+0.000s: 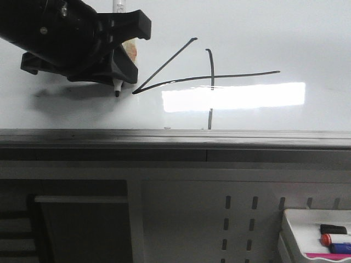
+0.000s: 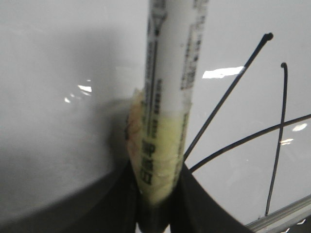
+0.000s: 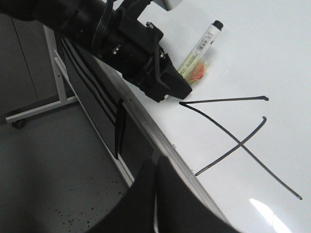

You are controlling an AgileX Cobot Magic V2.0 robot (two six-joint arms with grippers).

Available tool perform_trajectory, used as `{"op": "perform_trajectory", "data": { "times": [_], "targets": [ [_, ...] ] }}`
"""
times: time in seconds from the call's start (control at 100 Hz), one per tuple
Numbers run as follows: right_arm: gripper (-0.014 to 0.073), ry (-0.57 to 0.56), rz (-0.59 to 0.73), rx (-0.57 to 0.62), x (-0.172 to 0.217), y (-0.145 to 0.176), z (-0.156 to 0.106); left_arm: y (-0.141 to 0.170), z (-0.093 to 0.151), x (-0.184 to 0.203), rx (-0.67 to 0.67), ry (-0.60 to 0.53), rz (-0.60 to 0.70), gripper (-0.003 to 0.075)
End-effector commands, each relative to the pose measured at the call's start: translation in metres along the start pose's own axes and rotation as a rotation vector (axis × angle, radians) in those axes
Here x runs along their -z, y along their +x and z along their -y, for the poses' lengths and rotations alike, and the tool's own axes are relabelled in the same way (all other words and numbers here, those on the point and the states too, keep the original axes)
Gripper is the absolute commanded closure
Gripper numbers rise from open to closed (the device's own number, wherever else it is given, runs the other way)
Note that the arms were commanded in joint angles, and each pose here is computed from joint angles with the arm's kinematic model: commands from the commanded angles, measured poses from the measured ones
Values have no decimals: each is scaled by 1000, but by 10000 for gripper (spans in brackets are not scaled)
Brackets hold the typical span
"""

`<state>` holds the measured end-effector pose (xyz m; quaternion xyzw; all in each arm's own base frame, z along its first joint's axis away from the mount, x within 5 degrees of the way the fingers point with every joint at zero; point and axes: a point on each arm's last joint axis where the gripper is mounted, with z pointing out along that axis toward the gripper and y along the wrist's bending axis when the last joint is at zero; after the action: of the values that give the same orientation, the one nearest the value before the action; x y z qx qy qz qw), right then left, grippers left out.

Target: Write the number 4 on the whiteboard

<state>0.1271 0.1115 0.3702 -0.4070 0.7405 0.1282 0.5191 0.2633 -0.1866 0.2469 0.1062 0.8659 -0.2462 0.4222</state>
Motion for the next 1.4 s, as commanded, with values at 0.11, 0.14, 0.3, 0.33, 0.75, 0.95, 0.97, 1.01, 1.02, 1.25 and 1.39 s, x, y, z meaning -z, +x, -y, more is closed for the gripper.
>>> {"op": "perform_trajectory", "data": {
  "times": [0.11, 0.14, 0.3, 0.33, 0.75, 0.95, 0.97, 1.01, 1.02, 1.25, 1.39],
  "targets": [
    [659, 40, 99, -5, 5, -14, 6, -15, -21, 7, -8, -181, 87, 741],
    [659, 40, 99, -5, 5, -14, 6, -15, -21, 7, -8, -182, 90, 741],
    [659, 40, 99, -5, 5, -14, 6, -22, -22, 17, -27, -212, 128, 741],
    [659, 40, 99, -5, 5, -14, 6, -22, -22, 18, -40, -221, 132, 741],
    [659, 20, 76, -30, -4, -13, 5, -21, -32, 24, -103, -343, 95, 741],
    [659, 16, 73, -34, -5, -13, 5, -19, -20, 20, -107, -241, 87, 741],
    [659, 16, 73, -34, -5, -13, 5, -18, -20, 20, -109, -242, 84, 741],
    [659, 16, 73, -34, -5, -13, 5, -16, -19, 18, -113, -245, 78, 741],
    [659, 16, 73, -34, -5, -13, 5, -16, -20, 17, -113, -249, 74, 741],
    [659, 16, 73, -34, -5, -13, 5, -10, -20, 9, -47, -245, 56, 741],
    [659, 16, 73, -34, -5, -13, 5, -9, -20, 7, -47, -248, 48, 741]
  ]
}}
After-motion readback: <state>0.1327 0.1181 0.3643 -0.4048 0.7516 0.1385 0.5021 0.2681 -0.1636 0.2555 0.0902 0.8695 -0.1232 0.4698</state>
